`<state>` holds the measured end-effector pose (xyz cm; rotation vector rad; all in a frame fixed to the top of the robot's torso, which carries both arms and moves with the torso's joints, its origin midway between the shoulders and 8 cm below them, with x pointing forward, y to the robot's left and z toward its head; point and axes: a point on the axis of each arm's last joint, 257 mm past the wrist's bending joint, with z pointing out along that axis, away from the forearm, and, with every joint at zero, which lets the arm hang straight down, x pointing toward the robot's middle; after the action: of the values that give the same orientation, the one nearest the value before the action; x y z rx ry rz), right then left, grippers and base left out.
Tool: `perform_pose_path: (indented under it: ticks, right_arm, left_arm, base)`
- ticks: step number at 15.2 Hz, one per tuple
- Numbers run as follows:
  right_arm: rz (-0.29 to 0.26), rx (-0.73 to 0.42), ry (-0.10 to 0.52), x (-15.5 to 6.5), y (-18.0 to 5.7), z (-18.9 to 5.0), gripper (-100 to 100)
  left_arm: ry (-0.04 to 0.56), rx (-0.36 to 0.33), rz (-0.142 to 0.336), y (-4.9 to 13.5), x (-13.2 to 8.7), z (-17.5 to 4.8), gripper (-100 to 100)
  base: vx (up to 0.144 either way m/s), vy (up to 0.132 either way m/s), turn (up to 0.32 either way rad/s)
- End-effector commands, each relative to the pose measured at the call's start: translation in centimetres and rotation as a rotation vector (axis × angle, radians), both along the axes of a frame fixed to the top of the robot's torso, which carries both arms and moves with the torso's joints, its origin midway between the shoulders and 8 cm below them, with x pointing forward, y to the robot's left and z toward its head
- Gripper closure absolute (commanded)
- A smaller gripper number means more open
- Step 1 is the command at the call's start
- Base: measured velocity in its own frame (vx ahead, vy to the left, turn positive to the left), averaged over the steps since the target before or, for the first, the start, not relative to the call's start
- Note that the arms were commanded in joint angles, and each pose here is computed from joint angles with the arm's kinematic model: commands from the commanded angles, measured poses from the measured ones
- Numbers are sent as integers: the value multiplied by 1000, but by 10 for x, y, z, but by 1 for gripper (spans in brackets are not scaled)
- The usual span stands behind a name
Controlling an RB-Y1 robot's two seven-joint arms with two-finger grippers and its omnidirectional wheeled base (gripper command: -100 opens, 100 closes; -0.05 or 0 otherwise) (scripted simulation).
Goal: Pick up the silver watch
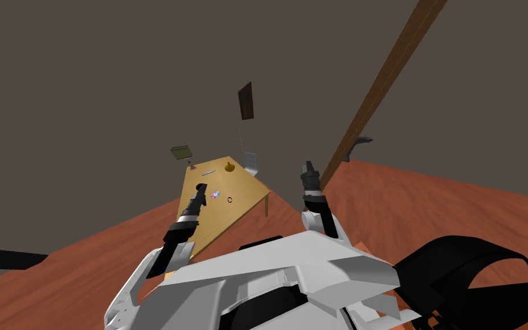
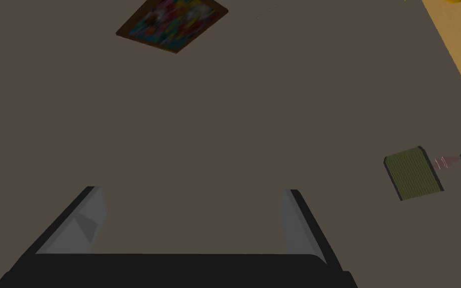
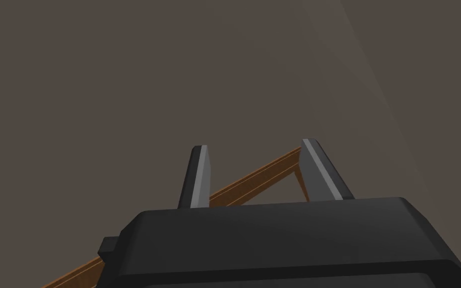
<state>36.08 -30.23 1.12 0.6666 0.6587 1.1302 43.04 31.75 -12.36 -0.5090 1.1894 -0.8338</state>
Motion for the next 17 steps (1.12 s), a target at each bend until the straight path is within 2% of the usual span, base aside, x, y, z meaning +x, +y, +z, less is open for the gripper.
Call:
perform_pose_path:
  ticks: [1,2,4,5,6,7,8,9,10,11,12,17]
  right_arm:
    - [0,0,0,0,0,0,0]
    - [0,0,0,0,0,0,0]
    - [0,0,0,0,0,0,0]
    - [0,0,0,0,0,0,0]
    - [0,0,0,0,0,0,0]
    - [0,0,0,0,0,0,0]
    - [0,0,0,0,0,0,0]
    - [0,0,0,0,0,0,0]
    - [0,0,0,0,0,0,0]
    - [0,0,0,0,0,0,0]
    - [0,0,0,0,0,0,0]
    - [0,0,0,0,0,0,0]
  left_arm:
    - [53,16,18,11,5,-18,-100]
    - [93,38,29,18,12,-30,-100]
    - [110,37,36,22,12,-39,-100]
    - [164,57,52,32,17,-57,-100]
    - [169,57,54,33,17,-60,-100]
    - [219,78,70,43,22,-76,-100]
    - [228,77,73,45,21,-80,-100]
    - [275,98,87,55,25,-95,-100]
    - [288,97,93,58,24,-102,-100]
    - [336,117,107,68,27,-116,-100]
    - [349,116,112,71,26,-122,-100]
    - [515,170,164,107,26,-177,-100]
  base:
    - [24,-68,-137]
    - [33,-71,-138]
    - [27,-56,-76]
    - [19,-49,-121]
    - [21,-48,-132]
    - [23,-60,-147]
    - [23,-63,-131]
    - [39,-69,-145]
    - [46,-60,-121]
    - [42,-62,-171]
    - [33,-60,-133]
    - [43,-59,-131]
